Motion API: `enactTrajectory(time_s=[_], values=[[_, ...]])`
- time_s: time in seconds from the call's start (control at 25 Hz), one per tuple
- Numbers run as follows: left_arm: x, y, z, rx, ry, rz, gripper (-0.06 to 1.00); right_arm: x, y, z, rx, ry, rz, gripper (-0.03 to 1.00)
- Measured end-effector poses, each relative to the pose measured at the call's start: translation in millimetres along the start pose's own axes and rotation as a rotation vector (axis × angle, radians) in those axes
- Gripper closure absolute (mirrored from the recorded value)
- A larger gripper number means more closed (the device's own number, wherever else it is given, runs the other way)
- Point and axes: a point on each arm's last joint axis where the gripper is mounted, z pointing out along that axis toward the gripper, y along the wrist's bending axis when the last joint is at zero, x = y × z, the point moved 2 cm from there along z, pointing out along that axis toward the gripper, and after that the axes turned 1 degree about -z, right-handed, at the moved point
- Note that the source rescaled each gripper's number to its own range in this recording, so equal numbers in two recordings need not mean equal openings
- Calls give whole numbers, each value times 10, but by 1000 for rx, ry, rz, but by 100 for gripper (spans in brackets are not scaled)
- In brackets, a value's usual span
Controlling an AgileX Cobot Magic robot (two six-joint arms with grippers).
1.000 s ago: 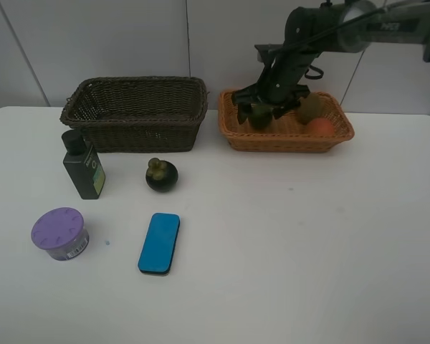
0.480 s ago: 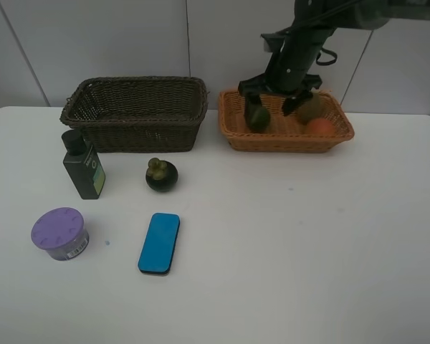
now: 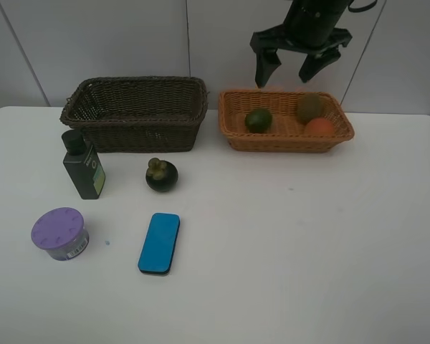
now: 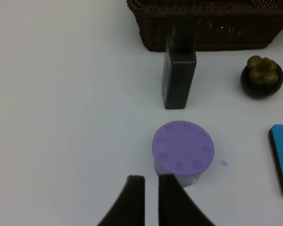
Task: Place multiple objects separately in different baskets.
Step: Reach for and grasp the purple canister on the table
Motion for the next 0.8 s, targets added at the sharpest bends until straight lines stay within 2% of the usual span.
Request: enactTrajectory(time_s=[0.24,0.44,0.64,0.8], values=[[0,0,0,0,0,0,94,332,-1,-633,-2,-75,-1,-3],[0,0,0,0,0,-6,94,814,-10,-1121,-3,-130,-1,-3],[0,0,0,0,0,-6,94,1318,-13,-1440,-9,-178,-2,-3],[0,0,0,0,0,0,94,1769,-21,-1524,-6,-185,-43,-3]])
